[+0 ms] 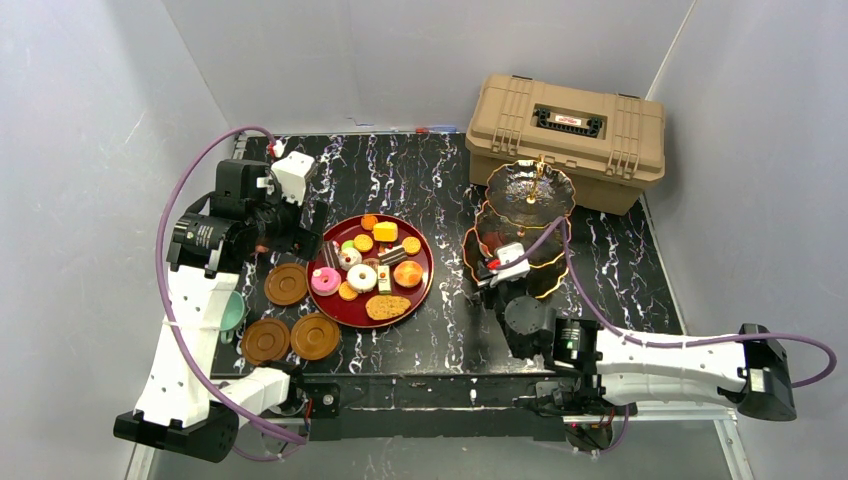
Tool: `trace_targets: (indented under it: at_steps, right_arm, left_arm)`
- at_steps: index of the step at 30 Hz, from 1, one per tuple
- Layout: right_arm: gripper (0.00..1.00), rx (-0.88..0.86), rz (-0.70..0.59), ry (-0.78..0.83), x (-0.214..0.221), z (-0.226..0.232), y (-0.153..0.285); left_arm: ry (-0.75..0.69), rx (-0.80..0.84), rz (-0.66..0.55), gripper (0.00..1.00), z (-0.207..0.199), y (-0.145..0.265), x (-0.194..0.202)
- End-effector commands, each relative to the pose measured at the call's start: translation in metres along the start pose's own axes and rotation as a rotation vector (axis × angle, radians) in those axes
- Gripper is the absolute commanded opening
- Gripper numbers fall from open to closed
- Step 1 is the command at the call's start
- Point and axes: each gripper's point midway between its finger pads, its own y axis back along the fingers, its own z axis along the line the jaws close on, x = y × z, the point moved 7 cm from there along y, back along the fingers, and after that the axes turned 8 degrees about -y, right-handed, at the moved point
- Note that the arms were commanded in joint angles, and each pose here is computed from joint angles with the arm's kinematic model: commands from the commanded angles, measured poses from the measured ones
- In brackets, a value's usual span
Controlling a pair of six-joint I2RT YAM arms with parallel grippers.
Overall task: Serve the afternoon tea
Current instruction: Adjust the clamp.
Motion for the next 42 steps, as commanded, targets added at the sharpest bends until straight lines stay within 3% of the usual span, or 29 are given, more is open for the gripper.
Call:
trace_targets:
  at_steps: [1, 9, 17, 30, 42]
  right_arm:
    - [0.01, -0.044, -0.056, -0.090, -0.033, 0.010, -0.001]
    - [0.01, -0.193, -0.135, -0.175, -0.104, 0.029, 0.003]
    - [0.01, -0.297, -0.118, -0.289, -0.134, 0.083, -0.012]
    - [0.01, -0.248, -0.034, -0.450, -0.139, 0.176, -0.058]
    - [0.01, -0.245, -0.019, -0.571, -0.164, 0.205, -0.069]
  left_arm:
    - [0.002, 0.019, -0.016, 0.98, -0.002, 0.006, -0.001]
    - [-0.024, 0.095, -0.061, 0.98, -0.011, 0.012, -0.003]
    - [-0.175, 0.335, -0.194, 0.98, -0.040, 0.022, 0.009]
    - [-0.415, 0.229, -0.436, 0.98, -0.047, 0.006, 0.045]
    - [-0.484, 0.277, -0.491, 0.93, -0.052, -0.005, 0.039]
